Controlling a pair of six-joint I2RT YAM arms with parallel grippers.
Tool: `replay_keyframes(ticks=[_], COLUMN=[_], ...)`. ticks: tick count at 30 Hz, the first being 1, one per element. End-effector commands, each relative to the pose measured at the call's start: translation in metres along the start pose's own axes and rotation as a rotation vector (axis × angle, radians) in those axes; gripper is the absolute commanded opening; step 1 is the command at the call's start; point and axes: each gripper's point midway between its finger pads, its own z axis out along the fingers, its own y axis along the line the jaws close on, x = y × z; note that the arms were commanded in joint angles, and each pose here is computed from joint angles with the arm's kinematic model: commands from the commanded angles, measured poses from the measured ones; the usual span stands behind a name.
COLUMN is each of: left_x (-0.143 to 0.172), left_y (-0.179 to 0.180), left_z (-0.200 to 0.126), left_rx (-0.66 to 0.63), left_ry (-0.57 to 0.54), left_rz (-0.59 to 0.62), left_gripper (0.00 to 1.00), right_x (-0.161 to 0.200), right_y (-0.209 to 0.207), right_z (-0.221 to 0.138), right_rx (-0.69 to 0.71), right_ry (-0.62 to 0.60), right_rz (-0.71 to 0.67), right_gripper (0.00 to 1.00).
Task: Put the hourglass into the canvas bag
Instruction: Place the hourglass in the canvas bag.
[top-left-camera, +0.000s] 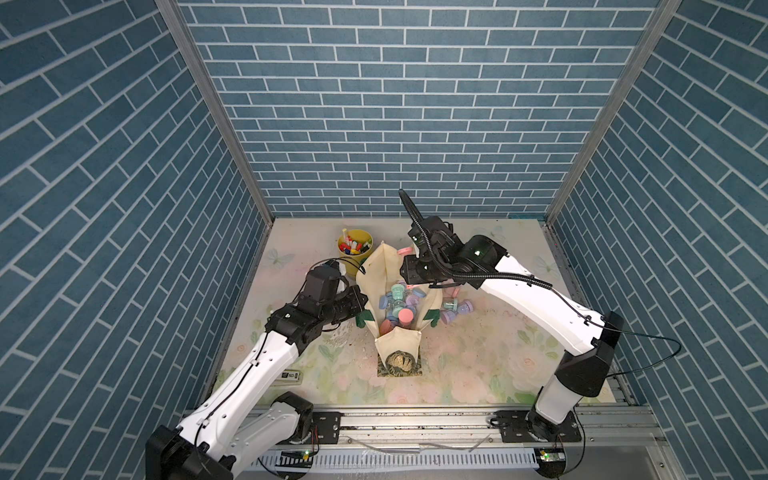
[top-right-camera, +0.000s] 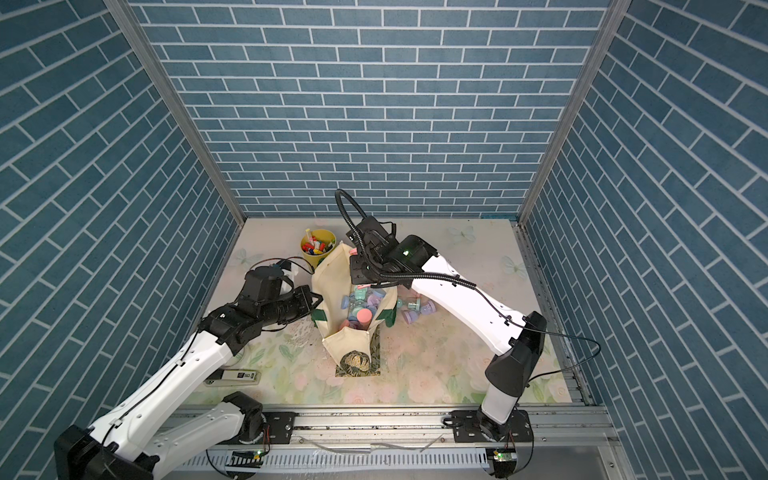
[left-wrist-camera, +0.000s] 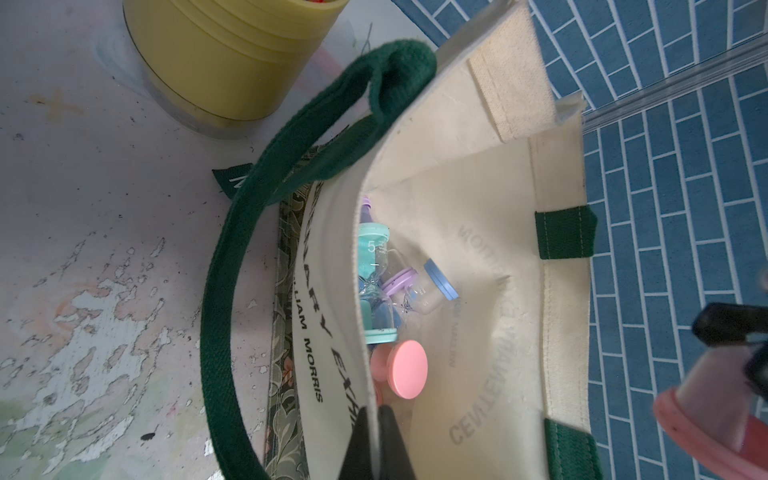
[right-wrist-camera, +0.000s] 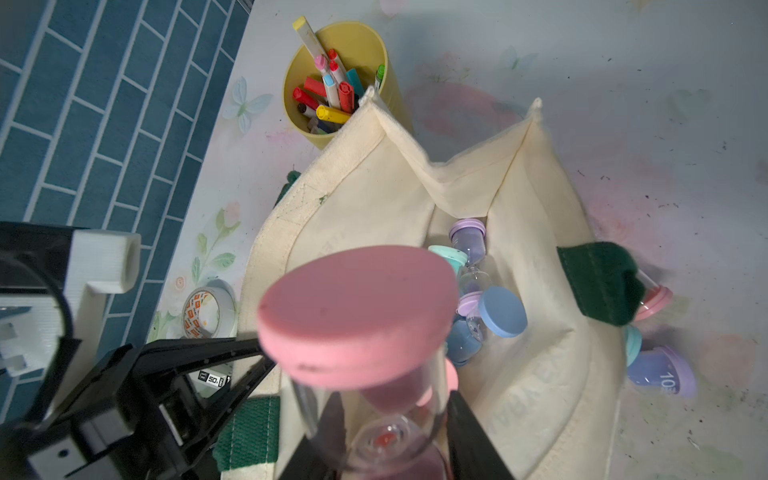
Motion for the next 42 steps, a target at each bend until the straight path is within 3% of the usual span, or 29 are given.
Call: replay_keyframes(ticks=[1,13,42], left_x=[-0.003,-0.006,-0.007], left_y=[-0.004,-0.006,-0.007], left_z=[-0.007,-0.009,-0.010], left_rx=[0.010,0.013,0.012], left_ry=[-0.024,-0.032,-0.037], left_rz=[0.023,0.024,0.023], left_gripper=[0.00,0.00,0.00], right_x=[0.003,0.040,0.098], right_y=[0.012,0.026,0.010], right_z=[0.007,0.054,0.109], right_rx=[-0.028,-0.002,0.074], right_ry=[0.027,0.147,0.303], right_rz=[-0.008,0.000,0.087], right_gripper=[0.00,0.00,0.00])
